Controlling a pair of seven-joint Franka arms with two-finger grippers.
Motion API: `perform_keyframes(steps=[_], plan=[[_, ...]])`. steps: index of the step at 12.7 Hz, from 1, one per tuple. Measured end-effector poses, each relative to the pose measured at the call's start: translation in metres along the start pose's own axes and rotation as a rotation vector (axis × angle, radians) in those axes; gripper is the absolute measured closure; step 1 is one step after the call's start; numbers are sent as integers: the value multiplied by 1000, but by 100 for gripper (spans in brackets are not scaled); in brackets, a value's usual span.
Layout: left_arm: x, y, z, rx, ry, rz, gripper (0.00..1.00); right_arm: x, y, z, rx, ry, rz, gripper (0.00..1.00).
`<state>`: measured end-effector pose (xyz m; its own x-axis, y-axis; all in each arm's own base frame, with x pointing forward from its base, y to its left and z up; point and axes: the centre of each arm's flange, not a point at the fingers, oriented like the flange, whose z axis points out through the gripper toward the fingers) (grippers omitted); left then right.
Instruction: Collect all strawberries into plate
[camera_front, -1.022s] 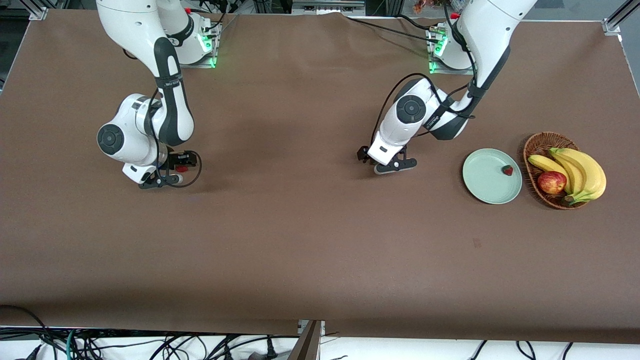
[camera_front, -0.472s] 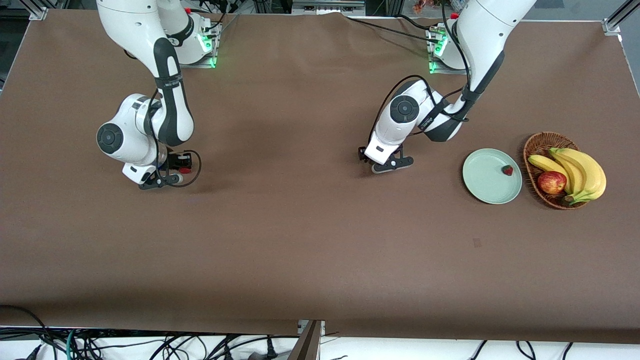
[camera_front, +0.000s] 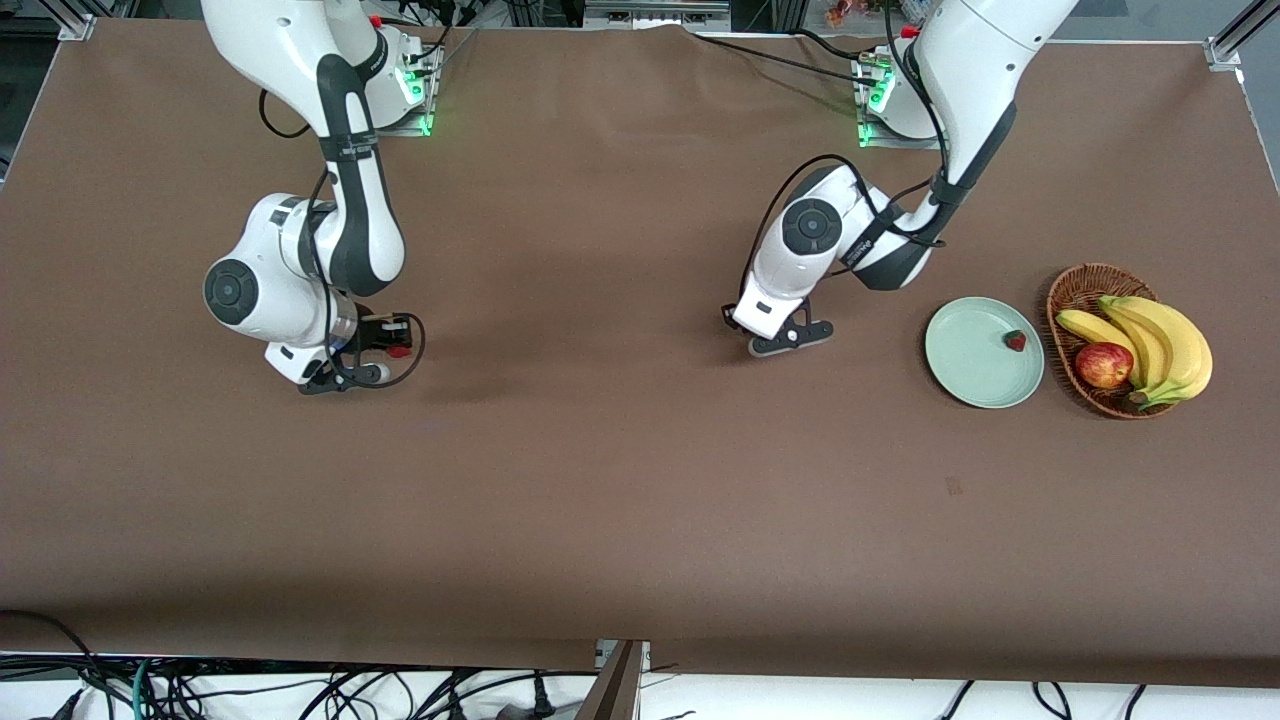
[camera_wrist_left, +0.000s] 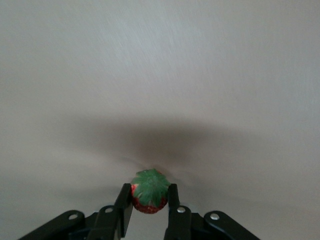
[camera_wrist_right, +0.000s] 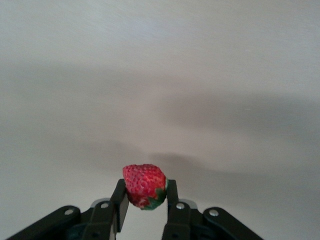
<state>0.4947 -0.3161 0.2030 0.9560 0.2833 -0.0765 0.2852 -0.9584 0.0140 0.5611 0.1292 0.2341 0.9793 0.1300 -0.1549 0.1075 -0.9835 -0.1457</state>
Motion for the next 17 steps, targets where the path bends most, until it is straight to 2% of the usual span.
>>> perform_keyframes(steps=[3,7,9,11,13,17], plan=[[64,-47,-38,-13,-42,22,68,9,-101,-20,5,43,116,65],[133,-179,-84,2,-120,150,68,-9,-268,-24,39,91,235,65],[154,-246,-90,14,-141,230,68,-20,-347,-1,76,121,328,65],[166,-311,-81,-5,-164,290,68,-26,-408,38,137,193,423,65],[168,-351,-65,-38,-177,314,68,-33,-450,81,206,244,506,65],[161,-355,-20,-17,-164,329,68,-49,-508,135,324,302,637,65]])
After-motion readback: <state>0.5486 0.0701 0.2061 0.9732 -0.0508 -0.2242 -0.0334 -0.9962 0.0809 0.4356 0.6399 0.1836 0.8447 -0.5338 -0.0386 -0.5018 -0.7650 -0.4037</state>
